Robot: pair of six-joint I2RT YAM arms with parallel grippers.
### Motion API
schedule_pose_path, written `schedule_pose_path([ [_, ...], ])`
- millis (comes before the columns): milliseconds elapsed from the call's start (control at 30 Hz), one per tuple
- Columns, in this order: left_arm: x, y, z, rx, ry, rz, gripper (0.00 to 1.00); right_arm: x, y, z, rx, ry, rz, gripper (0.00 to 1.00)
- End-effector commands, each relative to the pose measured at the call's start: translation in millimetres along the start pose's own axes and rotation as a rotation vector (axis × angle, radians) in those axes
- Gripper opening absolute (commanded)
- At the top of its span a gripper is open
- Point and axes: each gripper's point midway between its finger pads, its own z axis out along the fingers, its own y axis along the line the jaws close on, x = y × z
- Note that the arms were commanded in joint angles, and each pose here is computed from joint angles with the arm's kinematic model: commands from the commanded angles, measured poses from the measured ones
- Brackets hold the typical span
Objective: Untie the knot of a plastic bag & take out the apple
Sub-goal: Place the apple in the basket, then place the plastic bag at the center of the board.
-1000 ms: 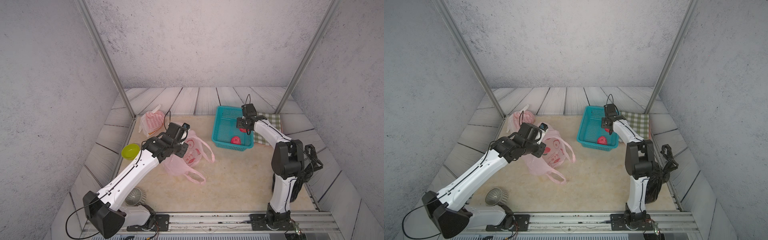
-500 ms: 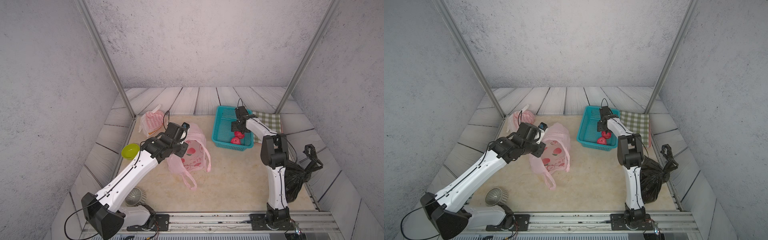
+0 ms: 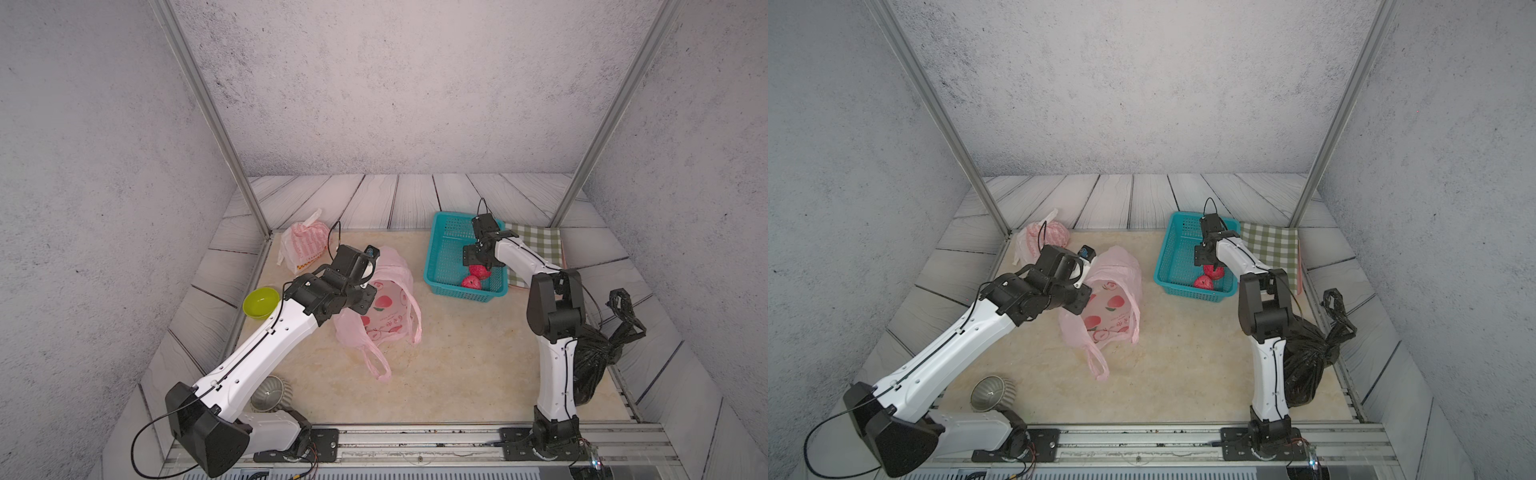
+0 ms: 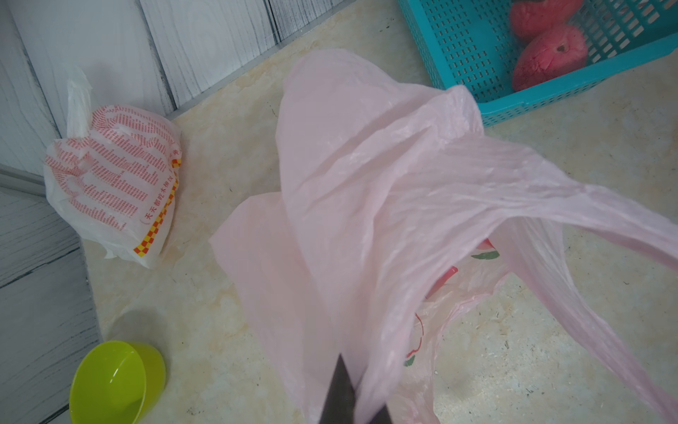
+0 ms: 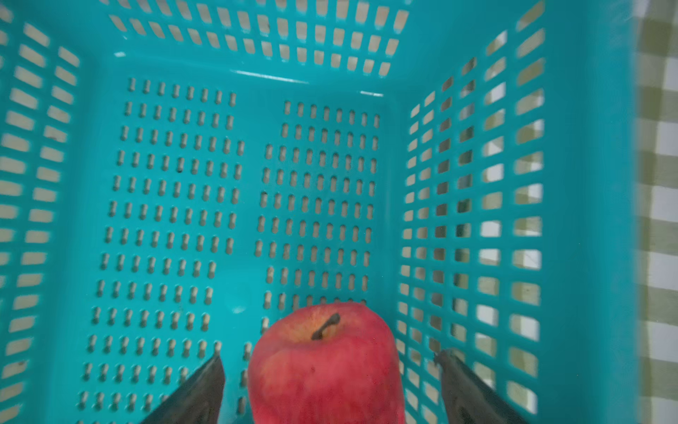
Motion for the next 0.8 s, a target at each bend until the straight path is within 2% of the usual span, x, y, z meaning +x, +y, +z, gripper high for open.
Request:
schedule_pose_path([
  [0, 6, 0, 8, -0.003, 0.027, 0.011, 0.00, -30, -2, -67, -0.023, -0.153, 0.017, 0.92],
  [133, 4, -5, 6, 0.025, 0.013, 0.006, 0.00, -19, 18, -119, -0.099, -0.241, -0.008, 0.92],
  [233, -3, -13, -3, 0.068, -0.013, 0.005, 0.00, 1, 38, -154, -0.156, -0.281, -0.080, 0.91],
  [333, -5, -34, -15, 0.172, -0.029, 0.012, 0.00, 24, 52, -182, -0.199, -0.301, -0.140, 0.91],
  [500, 21, -77, -19, 0.294, 0.004, 0.032, 0.00, 58, 68, -223, -0.329, -0.337, -0.193, 0.90],
  [600, 46, -94, -3, 0.339, 0.061, -0.007, 0.17, 75, 71, -235, -0.391, -0.339, -0.219, 0.89],
  [700, 63, -106, 7, 0.398, 0.105, -0.078, 0.25, 90, 71, -238, -0.431, -0.333, -0.236, 0.89],
  [767, 61, -110, -2, 0.431, 0.096, -0.110, 0.29, 98, 71, -243, -0.462, -0.334, -0.241, 0.88],
])
